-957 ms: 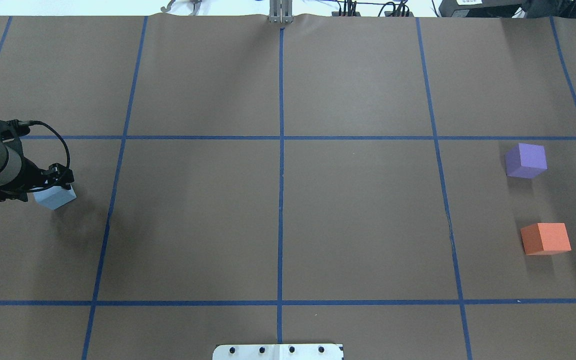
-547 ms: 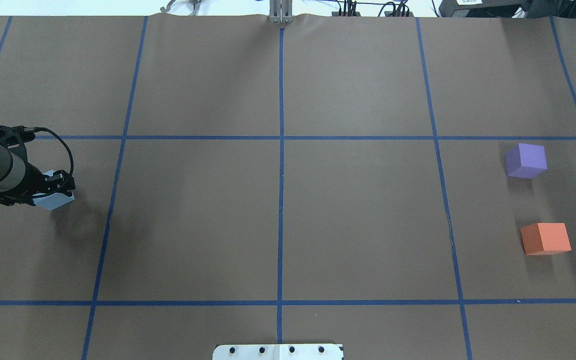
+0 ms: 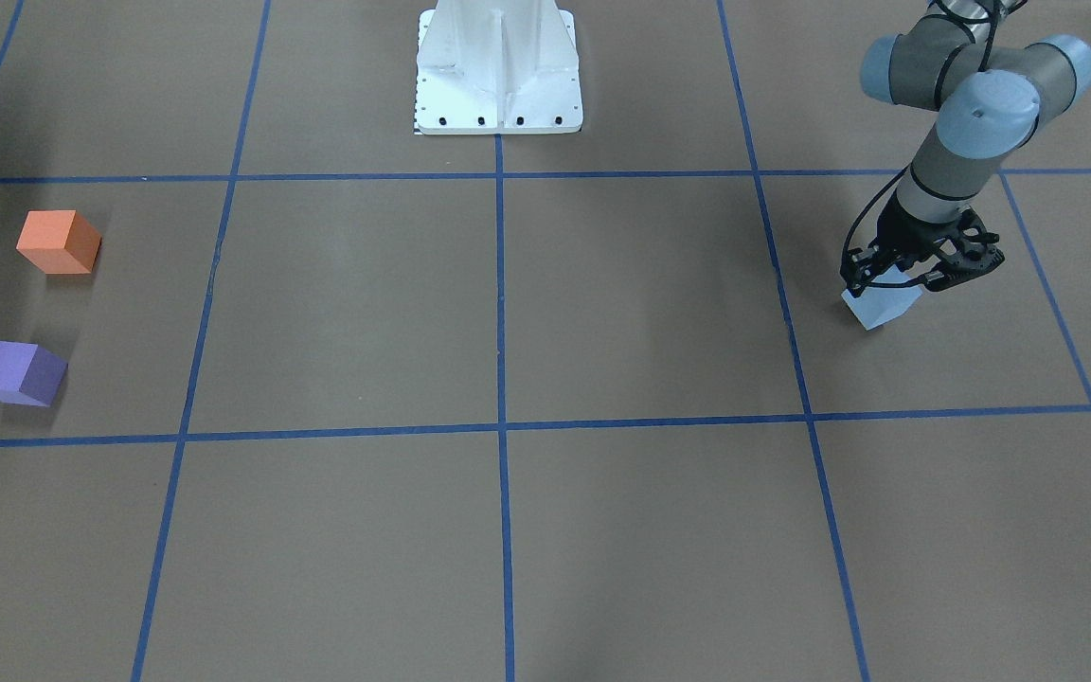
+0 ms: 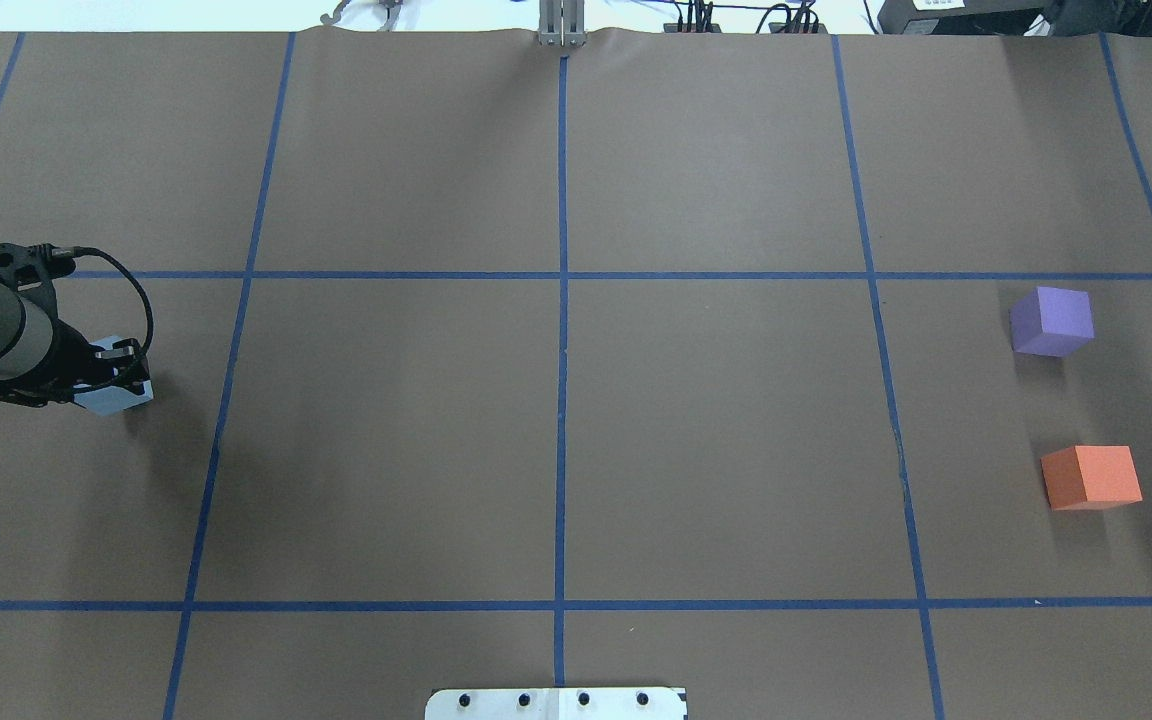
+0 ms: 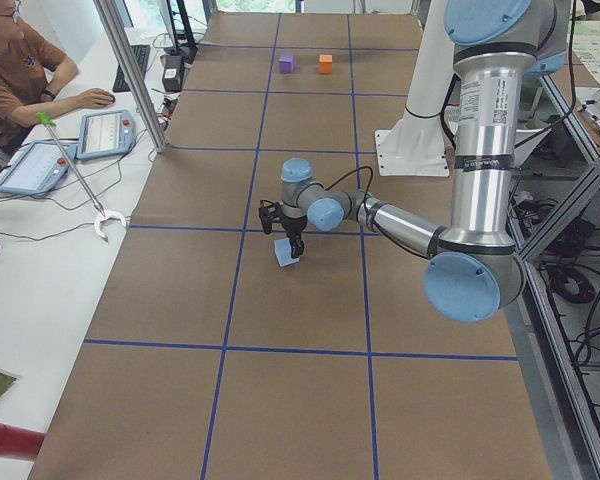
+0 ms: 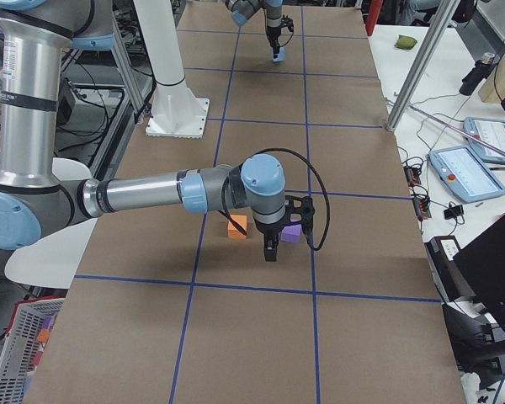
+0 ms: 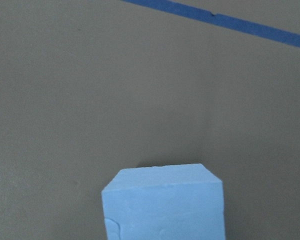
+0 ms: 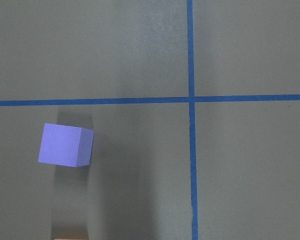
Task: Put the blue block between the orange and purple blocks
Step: 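Carry the light blue cube with the left gripper toward the table center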
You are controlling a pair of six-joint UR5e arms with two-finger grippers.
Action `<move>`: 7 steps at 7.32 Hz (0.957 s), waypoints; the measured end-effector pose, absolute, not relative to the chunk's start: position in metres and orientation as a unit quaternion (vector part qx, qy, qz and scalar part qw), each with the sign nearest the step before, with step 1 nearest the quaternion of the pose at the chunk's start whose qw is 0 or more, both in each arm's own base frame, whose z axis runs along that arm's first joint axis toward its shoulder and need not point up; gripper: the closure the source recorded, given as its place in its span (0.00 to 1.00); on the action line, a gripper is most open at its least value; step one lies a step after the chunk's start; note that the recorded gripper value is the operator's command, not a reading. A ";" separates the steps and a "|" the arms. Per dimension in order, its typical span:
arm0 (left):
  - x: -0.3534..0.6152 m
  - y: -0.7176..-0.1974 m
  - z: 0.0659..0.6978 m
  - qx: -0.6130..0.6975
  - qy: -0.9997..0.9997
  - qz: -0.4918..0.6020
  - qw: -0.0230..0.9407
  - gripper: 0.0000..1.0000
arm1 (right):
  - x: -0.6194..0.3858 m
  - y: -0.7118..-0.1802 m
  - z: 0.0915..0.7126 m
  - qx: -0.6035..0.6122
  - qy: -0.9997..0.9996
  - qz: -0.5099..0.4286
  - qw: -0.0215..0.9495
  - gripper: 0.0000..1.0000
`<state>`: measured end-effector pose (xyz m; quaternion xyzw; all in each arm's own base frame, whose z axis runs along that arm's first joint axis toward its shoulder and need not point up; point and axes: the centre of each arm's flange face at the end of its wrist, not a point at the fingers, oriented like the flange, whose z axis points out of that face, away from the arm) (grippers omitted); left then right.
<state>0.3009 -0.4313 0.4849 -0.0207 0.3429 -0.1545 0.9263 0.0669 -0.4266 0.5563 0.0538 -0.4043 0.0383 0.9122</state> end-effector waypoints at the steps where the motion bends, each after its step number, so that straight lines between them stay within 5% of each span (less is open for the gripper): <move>1: 0.309 -0.439 0.444 -0.021 0.344 -0.154 0.926 1.00 | 0.067 -0.426 0.548 0.056 -0.404 0.038 0.912 0.00; 4: 0.367 -0.474 0.270 -0.017 0.356 -0.137 0.924 1.00 | 0.064 -0.422 0.509 0.083 -0.421 0.026 0.903 0.00; 7: 0.455 -0.467 0.165 -0.016 0.382 -0.087 0.920 1.00 | 0.060 -0.427 0.480 0.096 -0.450 0.071 0.885 0.00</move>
